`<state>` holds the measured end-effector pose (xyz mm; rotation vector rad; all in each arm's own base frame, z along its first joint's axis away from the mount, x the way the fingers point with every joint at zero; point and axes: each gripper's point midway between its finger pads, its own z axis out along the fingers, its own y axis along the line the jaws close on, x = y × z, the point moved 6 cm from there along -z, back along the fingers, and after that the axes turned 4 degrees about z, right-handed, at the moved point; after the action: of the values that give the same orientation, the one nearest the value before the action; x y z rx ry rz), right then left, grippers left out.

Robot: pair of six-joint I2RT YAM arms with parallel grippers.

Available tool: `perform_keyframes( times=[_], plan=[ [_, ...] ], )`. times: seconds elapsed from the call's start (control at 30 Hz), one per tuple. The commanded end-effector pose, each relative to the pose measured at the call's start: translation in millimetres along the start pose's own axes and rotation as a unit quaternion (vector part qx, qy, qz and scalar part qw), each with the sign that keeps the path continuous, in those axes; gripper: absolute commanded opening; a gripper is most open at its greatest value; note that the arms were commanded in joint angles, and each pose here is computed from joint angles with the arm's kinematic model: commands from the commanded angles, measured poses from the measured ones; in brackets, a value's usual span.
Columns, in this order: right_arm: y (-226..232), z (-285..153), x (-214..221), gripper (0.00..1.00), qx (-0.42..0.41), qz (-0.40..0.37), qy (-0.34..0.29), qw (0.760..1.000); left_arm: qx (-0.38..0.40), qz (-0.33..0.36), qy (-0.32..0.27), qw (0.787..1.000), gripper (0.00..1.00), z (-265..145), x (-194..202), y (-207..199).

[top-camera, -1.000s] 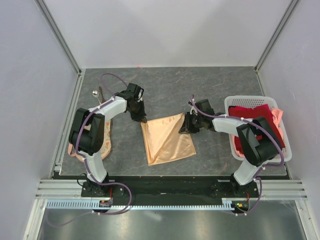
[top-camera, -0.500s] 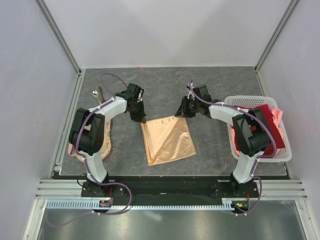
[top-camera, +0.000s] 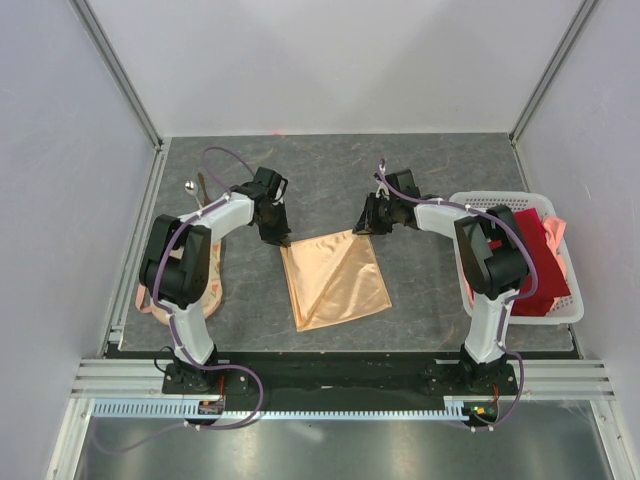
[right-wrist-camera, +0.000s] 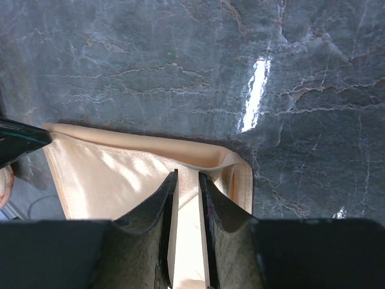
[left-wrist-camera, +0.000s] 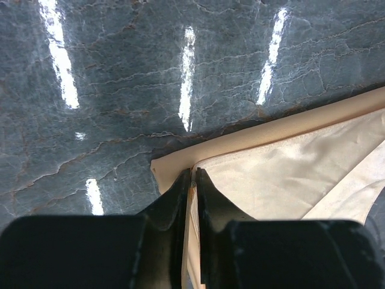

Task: Fold the napkin into a case and place the utensils inside
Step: Smooth out the upper triangle-folded napkin at the center of the board.

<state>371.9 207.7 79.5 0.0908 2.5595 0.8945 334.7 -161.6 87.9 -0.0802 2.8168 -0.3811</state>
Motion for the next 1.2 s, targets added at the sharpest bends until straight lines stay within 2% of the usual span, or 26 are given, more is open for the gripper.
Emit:
perform_keyframes(
  times=[0.0, 0.1, 0.2, 0.27, 0.37, 0.4, 0.57, 0.7, 0.93, 1.17],
  plan=[
    [2.8, 3.2, -12.6, 0.27, -0.003, -0.014, -0.010, 1.000, -0.002, 0.028, -0.041, 0.999, 0.23, -16.8, -22.1, -3.8],
    [3.4, 1.3, -12.6, 0.27, -0.001, -0.015, -0.010, 1.000, -0.006, 0.036, -0.073, 0.997, 0.34, -46.7, -27.2, -7.0],
    [6.2, -2.4, -13.3, 0.27, -0.001, -0.020, -0.011, 1.000, 0.001, 0.053, -0.110, 0.993, 0.38, -85.0, -21.8, -13.7],
    [8.0, -5.2, -13.9, 0.27, -0.003, -0.022, -0.011, 1.000, 0.026, 0.061, -0.110, 0.992, 0.37, -96.8, -9.7, -20.5],
    [12.6, -10.6, -15.9, 0.28, -0.008, -0.019, -0.014, 1.000, 0.097, 0.077, -0.083, 0.989, 0.27, -106.5, 29.0, -43.4],
    [14.9, -12.7, -15.2, 0.29, -0.012, -0.019, -0.014, 1.000, 0.116, 0.085, -0.053, 0.988, 0.21, -99.5, 53.1, -54.1],
    [41.6, -31.9, -2.9, 0.38, -0.034, -0.042, -0.016, 0.998, 0.153, 0.101, -0.004, 0.983, 0.15, -74.3, 116.9, -72.7],
    [61.8, -37.6, 26.3, 0.43, -0.047, -0.060, 0.006, 0.997, 0.163, 0.109, 0.009, 0.981, 0.12, -60.1, 132.2, -78.3],
    [83.8, -22.2, 73.3, 0.38, -0.096, -0.041, 0.052, 0.993, 0.163, 0.127, 0.027, 0.978, 0.12, -53.8, 147.6, -69.8],
    [79.8, -4.7, 93.1, 0.36, -0.089, -0.039, 0.074, 0.993, 0.132, 0.116, 0.047, 0.983, 0.11, -42.8, 168.5, -46.4]
  ],
)
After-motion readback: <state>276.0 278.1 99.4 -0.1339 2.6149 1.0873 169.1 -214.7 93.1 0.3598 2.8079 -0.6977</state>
